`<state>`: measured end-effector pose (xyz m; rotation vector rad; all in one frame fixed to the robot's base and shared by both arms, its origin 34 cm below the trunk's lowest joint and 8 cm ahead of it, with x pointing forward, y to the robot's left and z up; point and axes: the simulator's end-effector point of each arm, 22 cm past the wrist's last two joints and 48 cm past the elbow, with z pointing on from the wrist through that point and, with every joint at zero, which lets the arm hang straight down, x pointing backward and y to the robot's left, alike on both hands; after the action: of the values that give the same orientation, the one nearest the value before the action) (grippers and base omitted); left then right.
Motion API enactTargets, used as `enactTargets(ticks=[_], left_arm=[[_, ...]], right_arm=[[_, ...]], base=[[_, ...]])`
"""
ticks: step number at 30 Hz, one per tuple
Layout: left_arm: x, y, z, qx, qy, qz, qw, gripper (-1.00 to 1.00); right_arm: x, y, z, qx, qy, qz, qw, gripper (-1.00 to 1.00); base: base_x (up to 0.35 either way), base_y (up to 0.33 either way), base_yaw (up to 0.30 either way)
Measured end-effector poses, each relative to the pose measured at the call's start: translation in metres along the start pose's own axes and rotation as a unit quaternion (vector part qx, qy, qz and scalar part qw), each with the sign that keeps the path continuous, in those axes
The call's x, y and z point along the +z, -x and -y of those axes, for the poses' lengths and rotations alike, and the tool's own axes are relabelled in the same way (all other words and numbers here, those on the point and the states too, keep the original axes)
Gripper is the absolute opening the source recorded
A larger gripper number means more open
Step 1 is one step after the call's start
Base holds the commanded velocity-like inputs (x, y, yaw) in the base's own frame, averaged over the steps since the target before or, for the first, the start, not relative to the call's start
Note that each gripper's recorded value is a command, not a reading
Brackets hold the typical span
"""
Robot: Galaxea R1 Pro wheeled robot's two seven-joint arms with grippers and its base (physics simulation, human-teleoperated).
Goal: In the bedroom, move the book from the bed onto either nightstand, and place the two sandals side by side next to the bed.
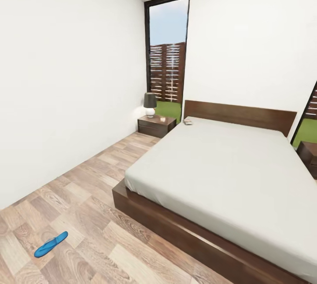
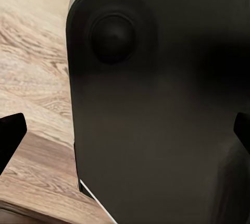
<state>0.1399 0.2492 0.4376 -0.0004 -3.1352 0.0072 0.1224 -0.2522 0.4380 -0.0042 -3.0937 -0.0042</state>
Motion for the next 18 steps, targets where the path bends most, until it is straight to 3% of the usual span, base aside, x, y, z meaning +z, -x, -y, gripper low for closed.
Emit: enactTargets(ticks=[18], left_arm=[[0.0,0.0005,0.001,0.0,-0.001,0.001,1.0,1.0]], right_arm=[[0.0,-0.0002,0.0,0.0,0.0,0.0,1.0,1.0]], base=[[0.0,0.0,0.292]])
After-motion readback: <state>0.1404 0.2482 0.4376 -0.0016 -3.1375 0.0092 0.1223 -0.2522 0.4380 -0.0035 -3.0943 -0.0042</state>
